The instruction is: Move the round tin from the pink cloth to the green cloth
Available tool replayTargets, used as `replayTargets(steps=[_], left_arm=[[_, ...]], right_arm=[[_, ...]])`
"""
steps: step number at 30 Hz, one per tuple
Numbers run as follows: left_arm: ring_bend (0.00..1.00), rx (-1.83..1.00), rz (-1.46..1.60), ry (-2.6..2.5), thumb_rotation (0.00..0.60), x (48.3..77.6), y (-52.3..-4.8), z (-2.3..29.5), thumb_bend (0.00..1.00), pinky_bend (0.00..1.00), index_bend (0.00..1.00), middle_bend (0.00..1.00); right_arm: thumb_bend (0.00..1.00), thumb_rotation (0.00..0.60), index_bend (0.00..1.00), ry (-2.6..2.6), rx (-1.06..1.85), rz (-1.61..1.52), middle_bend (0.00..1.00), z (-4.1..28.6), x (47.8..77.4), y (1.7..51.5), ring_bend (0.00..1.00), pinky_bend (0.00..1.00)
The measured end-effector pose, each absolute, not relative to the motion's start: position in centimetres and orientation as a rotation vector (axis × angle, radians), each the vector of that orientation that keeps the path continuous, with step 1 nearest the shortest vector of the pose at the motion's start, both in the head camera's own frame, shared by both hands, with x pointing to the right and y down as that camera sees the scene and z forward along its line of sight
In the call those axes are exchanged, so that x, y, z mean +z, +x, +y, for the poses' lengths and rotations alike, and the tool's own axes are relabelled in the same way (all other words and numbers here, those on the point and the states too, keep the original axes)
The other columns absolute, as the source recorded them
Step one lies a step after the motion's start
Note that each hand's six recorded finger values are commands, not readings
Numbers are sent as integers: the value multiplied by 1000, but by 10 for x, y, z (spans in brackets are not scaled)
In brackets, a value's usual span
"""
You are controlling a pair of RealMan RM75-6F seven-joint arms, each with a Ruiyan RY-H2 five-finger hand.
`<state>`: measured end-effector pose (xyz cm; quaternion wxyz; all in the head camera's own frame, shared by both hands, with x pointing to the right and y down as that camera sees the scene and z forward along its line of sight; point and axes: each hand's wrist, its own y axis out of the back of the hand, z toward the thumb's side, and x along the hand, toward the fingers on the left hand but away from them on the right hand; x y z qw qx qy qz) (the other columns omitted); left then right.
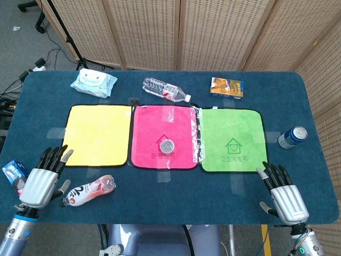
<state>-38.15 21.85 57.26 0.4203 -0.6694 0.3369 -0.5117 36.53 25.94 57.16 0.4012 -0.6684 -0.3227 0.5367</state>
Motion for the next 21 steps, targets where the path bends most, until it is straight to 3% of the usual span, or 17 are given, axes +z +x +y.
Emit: replayTargets(steps=[21], left_arm=[[0, -1309, 834, -1712, 600, 571, -388, 222, 326, 5, 0, 0]], right_arm=[[211, 600, 58, -1686, 1365, -799, 0, 261, 575, 363, 0, 26]])
